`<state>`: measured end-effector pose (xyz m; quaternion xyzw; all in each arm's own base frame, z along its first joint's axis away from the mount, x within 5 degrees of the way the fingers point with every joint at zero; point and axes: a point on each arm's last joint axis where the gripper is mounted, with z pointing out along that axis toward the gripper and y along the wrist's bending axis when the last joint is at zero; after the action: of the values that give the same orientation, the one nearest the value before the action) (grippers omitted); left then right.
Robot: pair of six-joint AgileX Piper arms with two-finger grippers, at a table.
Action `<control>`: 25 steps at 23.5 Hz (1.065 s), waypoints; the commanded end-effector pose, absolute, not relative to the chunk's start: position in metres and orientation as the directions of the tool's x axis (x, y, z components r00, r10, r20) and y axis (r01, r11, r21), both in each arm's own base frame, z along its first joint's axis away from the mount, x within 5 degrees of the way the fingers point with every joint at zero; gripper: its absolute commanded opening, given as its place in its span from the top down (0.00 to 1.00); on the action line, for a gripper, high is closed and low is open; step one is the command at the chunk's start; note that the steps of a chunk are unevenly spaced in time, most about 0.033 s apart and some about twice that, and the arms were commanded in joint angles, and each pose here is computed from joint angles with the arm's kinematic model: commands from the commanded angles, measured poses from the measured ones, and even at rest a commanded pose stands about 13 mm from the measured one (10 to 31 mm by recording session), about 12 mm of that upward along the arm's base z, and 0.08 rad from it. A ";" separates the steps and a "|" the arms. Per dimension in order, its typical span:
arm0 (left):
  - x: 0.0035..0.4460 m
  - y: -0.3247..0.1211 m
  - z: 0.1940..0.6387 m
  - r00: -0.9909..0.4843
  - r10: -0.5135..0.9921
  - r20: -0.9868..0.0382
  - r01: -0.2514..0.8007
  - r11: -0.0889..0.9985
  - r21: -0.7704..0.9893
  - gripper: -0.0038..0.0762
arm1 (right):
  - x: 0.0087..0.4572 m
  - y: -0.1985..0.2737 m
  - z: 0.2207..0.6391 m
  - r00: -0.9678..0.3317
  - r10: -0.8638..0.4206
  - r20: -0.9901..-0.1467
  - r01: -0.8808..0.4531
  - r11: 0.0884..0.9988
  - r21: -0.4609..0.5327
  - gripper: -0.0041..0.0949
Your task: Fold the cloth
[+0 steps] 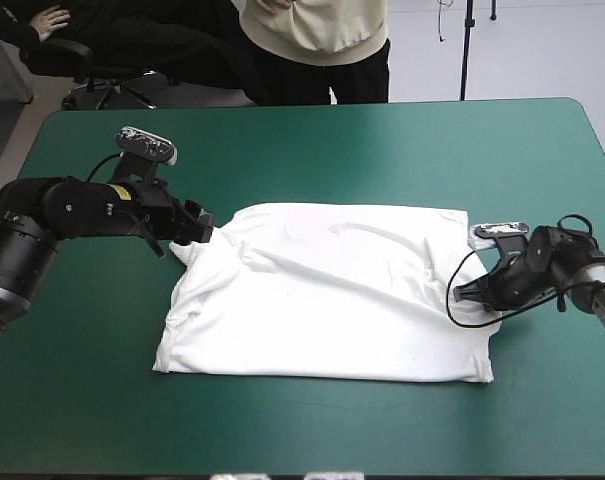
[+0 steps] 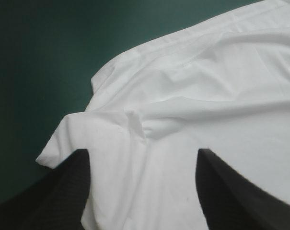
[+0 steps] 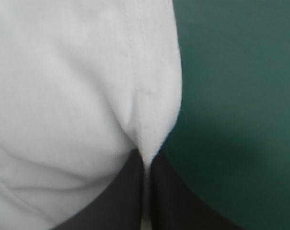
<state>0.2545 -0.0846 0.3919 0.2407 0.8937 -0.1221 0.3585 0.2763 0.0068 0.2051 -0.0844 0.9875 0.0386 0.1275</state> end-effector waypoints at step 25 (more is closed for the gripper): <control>0.246 -0.079 0.407 -0.628 0.311 -0.713 0.474 0.880 -0.034 0.39 | 0.252 0.108 0.224 -0.839 -0.415 -0.352 -0.494 0.853 0.171 0.97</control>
<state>0.2535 -0.0796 0.3885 0.2243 0.9081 -0.1007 0.3391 0.2444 0.1017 0.2211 -0.2359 0.9546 0.1283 0.1291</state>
